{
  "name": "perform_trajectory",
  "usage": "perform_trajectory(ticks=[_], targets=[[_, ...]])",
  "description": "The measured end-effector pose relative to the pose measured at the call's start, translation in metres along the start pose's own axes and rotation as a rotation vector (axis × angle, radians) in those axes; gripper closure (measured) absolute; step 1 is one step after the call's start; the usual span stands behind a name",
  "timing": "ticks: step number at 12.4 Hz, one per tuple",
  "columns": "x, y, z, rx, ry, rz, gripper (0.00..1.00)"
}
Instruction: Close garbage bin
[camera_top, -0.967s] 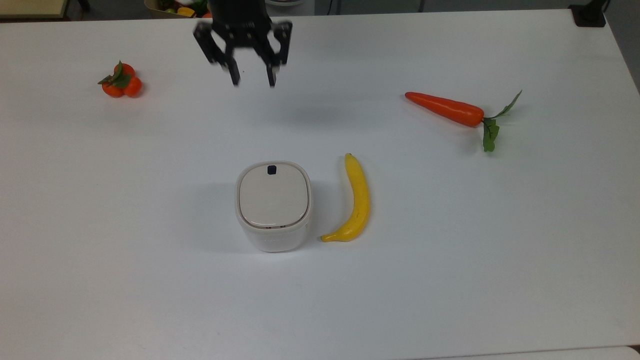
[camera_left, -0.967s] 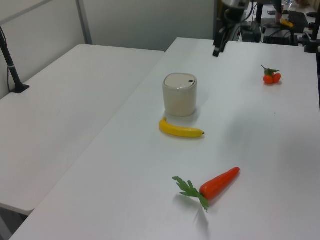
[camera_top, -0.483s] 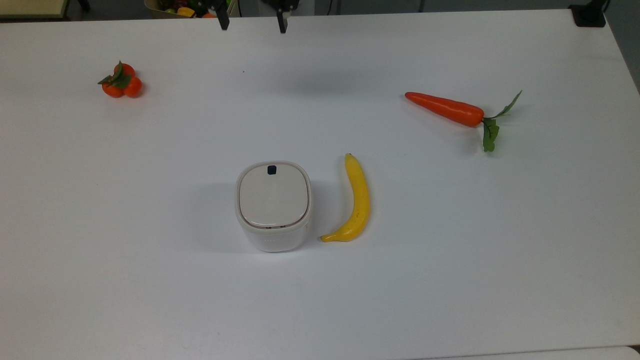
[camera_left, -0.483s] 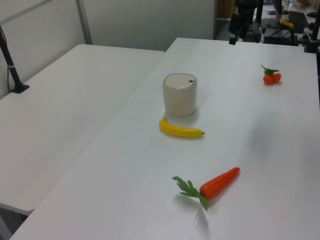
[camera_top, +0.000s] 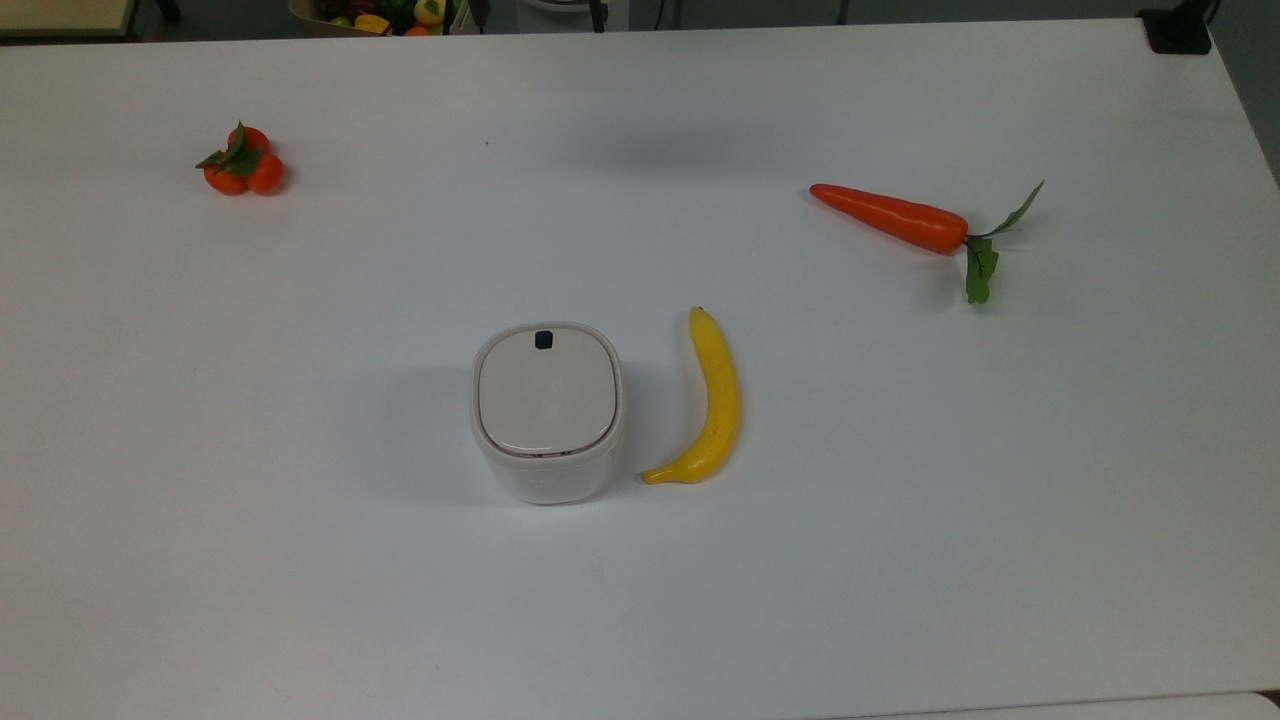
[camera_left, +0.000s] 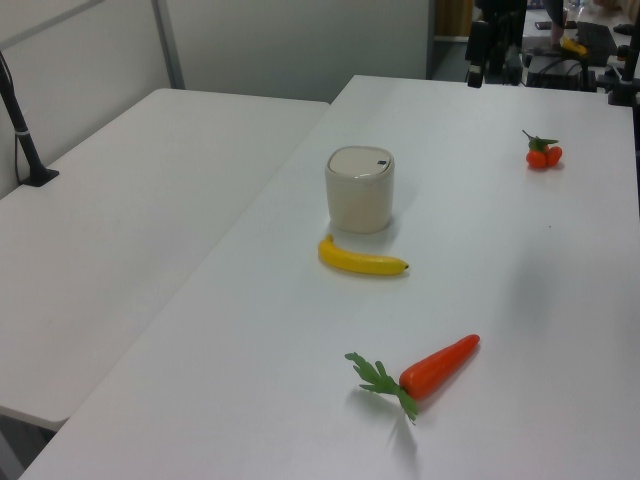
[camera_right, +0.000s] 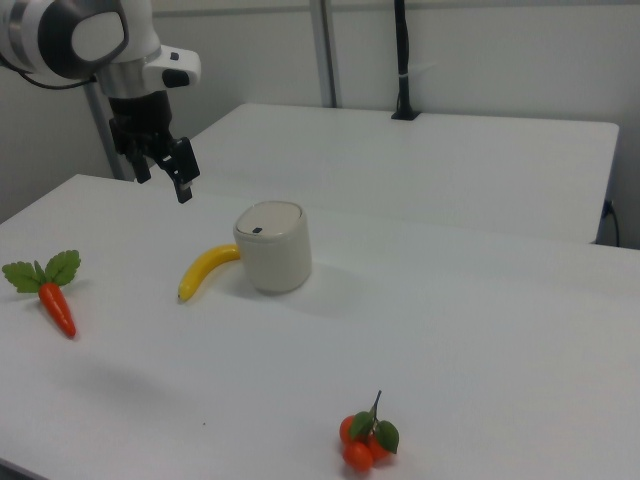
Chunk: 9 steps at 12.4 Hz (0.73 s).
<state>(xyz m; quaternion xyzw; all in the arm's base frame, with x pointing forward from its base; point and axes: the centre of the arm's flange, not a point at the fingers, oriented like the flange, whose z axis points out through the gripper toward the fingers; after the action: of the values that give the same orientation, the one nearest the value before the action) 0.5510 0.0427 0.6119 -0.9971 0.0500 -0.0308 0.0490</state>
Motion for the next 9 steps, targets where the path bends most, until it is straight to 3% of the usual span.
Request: perform_trajectory(ticks=[9], targets=[[0.013, 0.038, -0.008, -0.027, 0.068, -0.191, 0.00]])
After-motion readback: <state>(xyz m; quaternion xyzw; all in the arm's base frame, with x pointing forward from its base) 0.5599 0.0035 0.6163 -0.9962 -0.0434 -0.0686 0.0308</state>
